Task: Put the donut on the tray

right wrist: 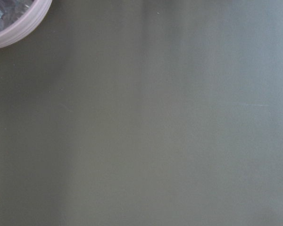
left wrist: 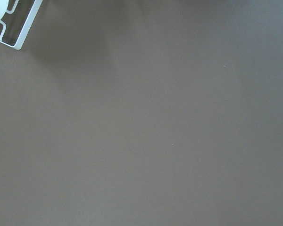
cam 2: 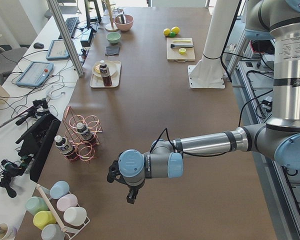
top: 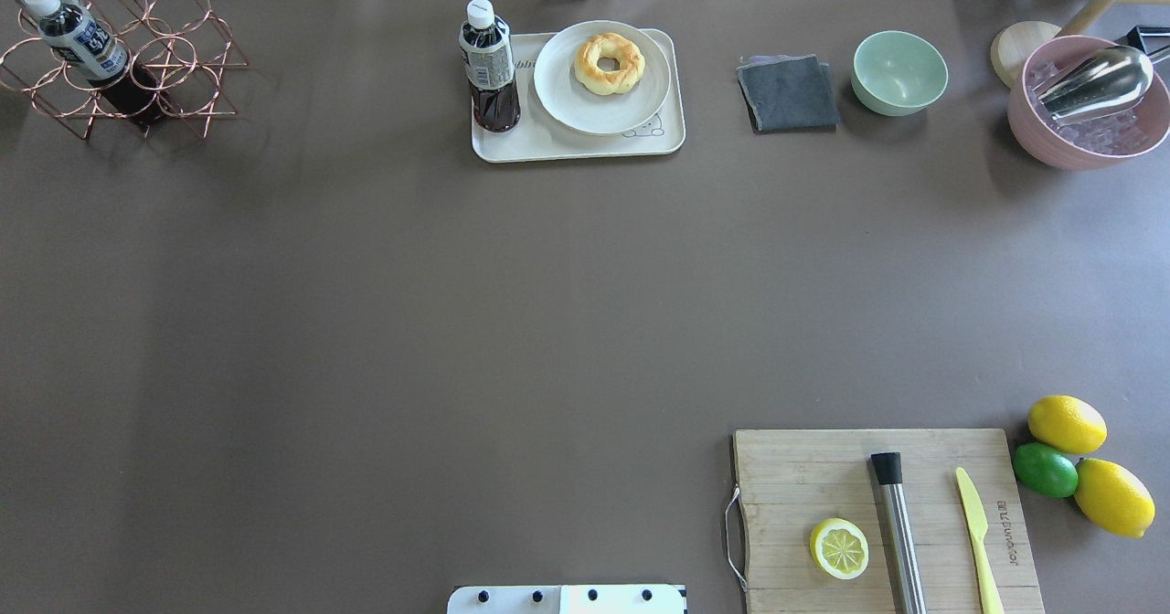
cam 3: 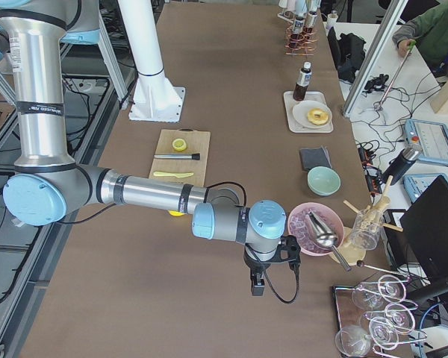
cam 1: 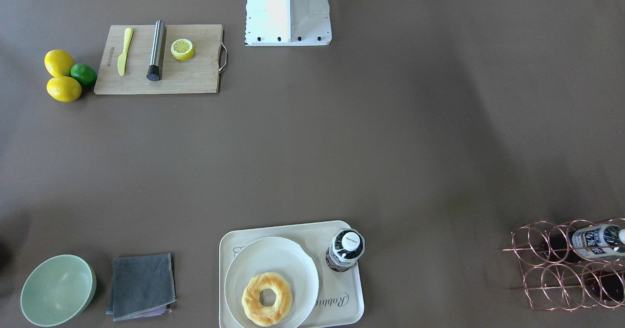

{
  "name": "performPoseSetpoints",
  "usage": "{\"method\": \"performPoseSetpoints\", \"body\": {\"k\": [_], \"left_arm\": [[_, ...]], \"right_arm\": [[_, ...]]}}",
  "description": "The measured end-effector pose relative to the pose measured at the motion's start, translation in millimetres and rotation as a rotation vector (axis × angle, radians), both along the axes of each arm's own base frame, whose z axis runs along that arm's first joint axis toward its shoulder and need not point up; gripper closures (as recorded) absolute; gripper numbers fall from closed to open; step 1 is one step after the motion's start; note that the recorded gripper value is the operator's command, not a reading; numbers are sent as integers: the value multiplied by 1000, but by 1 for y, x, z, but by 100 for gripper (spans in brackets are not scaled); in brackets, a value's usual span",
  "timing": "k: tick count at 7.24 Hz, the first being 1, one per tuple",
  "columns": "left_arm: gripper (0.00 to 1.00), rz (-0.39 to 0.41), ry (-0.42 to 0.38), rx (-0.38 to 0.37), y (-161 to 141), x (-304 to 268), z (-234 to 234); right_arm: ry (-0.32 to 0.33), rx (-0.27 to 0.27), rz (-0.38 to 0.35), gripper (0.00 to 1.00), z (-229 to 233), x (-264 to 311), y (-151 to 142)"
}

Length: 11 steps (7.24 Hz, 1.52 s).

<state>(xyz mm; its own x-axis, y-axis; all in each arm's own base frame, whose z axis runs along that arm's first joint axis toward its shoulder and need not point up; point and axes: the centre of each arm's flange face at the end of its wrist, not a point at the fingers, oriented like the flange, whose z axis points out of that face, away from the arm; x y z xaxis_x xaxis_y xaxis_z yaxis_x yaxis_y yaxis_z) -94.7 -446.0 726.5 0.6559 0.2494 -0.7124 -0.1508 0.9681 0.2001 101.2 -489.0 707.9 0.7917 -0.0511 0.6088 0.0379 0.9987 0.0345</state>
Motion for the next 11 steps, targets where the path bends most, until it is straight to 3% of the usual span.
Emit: {"method": "performPoseSetpoints", "body": {"k": [5,11], "left_arm": [[2,-13,-18,-1,-18,-9,-20],[1,-14,-14,-38,-8,-9,-10]], "right_arm": [[-2,4,0,0,-2,0,0],[-35,-7,2,0,3,-3,5]]}}
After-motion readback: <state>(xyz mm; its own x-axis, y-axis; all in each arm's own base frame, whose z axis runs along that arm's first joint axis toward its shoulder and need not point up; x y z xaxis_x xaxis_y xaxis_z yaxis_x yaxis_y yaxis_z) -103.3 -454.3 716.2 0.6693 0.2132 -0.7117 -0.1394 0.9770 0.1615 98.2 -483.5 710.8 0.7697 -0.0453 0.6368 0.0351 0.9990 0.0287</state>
